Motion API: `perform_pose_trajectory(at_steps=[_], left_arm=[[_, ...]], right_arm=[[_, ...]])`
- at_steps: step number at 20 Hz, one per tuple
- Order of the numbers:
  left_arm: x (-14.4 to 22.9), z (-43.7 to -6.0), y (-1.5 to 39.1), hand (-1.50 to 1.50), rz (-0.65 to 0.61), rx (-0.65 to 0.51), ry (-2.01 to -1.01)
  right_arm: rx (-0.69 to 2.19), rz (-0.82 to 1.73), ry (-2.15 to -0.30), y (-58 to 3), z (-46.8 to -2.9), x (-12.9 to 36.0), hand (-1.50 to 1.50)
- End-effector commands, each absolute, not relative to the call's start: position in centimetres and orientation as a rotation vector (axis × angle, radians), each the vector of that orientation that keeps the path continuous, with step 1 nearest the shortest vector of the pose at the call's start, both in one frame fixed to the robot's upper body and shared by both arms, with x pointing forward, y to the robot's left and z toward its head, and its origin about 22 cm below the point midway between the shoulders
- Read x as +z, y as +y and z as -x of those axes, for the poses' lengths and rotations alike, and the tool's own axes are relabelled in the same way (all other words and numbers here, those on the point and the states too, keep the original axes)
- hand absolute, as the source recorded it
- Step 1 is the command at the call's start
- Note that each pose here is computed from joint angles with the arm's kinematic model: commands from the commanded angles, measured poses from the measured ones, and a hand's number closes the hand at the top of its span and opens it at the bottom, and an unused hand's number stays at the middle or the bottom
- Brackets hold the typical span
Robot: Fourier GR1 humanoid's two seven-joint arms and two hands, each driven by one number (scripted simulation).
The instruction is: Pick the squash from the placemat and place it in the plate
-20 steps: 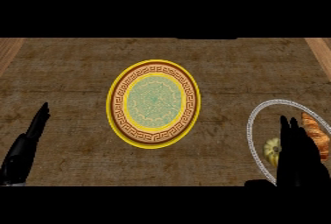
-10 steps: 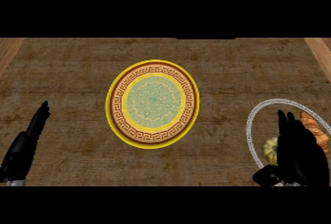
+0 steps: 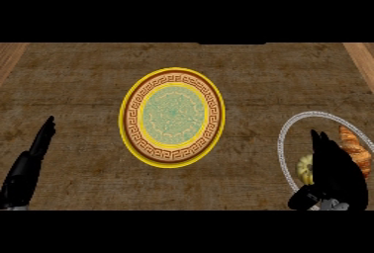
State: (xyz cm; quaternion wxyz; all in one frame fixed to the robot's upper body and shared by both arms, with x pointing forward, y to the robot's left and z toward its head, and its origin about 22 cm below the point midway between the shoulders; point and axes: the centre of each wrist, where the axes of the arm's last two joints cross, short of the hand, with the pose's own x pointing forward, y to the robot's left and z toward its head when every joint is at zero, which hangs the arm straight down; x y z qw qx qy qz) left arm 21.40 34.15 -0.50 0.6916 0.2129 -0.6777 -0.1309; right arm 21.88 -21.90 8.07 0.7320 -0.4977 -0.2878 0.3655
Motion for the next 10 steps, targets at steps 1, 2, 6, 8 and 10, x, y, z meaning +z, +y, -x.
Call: perform_pose_trajectory(at_steps=[1,2,6,8,10], left_arm=[[-0.6,-22.3,32.2,0.0,-0.484,-0.296,-1.51],[-0.2,-21.0,34.3,0.0,-0.484,-0.301,-1.526],[-0.1,-24.3,33.8,0.0,-0.467,-0.277,-1.513],[-0.2,-21.3,32.4,0.0,-0.467,-0.308,-1.52],[-0.2,-21.3,34.7,0.0,-0.469,-0.292,-1.502]], right_arm=[[0.818,1.101,-0.54,-23.0,-22.2,7.8,-1.5],[0.799,1.076,-0.538,-22.9,-24.1,4.1,-1.5],[0.811,1.092,-0.551,-25.0,-21.4,5.7,-1.5],[0.798,1.075,-0.541,-24.3,-24.0,6.0,-1.5],[0.797,1.081,-0.549,-24.4,-24.1,5.2,-1.5]])
